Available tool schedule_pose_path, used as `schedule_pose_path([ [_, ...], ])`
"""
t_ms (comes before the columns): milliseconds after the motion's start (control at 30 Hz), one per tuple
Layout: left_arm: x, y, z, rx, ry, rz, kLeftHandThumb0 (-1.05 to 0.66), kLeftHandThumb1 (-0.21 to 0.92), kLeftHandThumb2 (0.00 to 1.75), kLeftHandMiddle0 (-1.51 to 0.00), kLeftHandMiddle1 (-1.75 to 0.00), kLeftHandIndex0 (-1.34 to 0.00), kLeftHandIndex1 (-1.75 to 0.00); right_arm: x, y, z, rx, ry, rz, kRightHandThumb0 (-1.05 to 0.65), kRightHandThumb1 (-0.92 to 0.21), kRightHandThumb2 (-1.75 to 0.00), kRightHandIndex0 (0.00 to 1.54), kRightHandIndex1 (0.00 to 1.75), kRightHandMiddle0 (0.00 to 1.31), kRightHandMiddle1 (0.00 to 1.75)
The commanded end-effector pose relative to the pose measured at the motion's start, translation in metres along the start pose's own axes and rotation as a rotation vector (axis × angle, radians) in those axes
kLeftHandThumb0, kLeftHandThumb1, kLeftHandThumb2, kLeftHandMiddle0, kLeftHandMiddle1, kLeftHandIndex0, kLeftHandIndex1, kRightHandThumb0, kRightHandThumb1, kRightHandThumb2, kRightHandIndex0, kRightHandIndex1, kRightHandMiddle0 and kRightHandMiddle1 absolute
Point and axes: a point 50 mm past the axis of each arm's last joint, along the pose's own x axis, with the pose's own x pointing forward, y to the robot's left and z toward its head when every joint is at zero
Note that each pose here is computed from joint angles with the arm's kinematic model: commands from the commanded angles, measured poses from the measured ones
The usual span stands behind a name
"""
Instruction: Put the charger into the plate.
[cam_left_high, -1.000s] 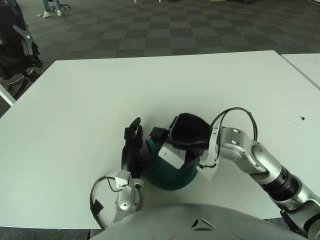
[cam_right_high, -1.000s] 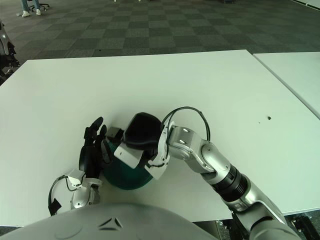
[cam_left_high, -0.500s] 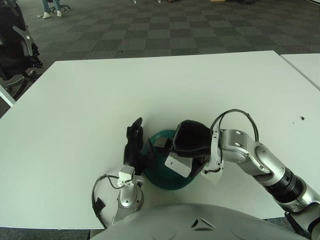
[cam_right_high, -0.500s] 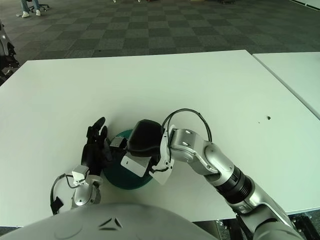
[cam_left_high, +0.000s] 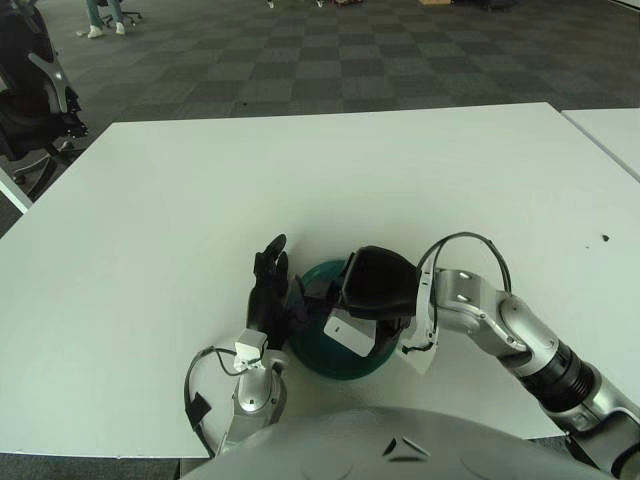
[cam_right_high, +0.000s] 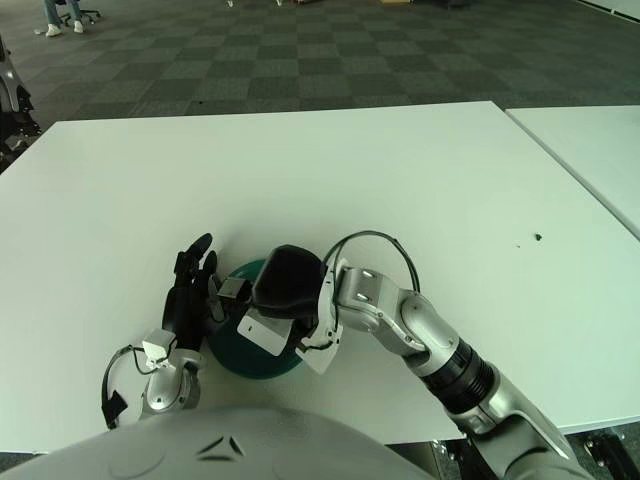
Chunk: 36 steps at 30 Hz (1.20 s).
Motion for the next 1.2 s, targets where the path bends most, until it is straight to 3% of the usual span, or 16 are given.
schedule_pose_path([
  [0,0.004,-0.005,-0.005,-0.049,0.034,0.031,-0.84,0.92,1.02,-0.29,-0.01,0.00,-0.67,-0.002,0.007,-0.008,-0.012,0.028,-0.057,-0.37,-0.85,-0.57,0.60,1.75,0.29,1.70],
  [67,0.004,-0.006,-0.005,-0.056,0.028,0.038,-0.83,0.92,1.03,-0.30,-0.01,0.00,-0.68,-0.001,0.007,-0.008,-0.024,0.010,-0.081,-0.37,-0.88,-0.52,0.54,1.75,0.27,1.70],
  [133,0.004,-0.006,-0.005,-0.061,0.024,0.041,-0.83,0.92,1.03,-0.31,-0.02,0.00,-0.70,0.000,0.008,-0.008,-0.035,-0.004,-0.092,-0.58,-0.91,-0.54,0.45,1.75,0.22,1.51],
  [200,0.005,-0.006,-0.006,-0.066,0.020,0.042,-0.83,0.92,1.03,-0.31,-0.02,0.00,-0.70,0.000,0.008,-0.008,-0.045,-0.013,-0.095,-0.66,-0.91,-0.56,0.41,1.73,0.20,1.41],
  [400,0.006,-0.003,-0.007,-0.075,0.005,0.013,-0.82,0.92,1.04,-0.32,-0.02,0.00,-0.73,0.000,0.008,-0.010,-0.077,-0.032,-0.086,-0.75,-0.92,-0.63,0.31,1.63,0.17,1.26],
  [1167,0.011,0.007,-0.003,-0.196,0.008,-0.107,-0.88,0.92,1.01,-0.40,-0.03,-0.05,-0.83,-0.002,0.007,-0.017,-0.100,-0.020,-0.131,-0.80,-0.92,-0.71,0.30,1.73,0.21,1.29],
])
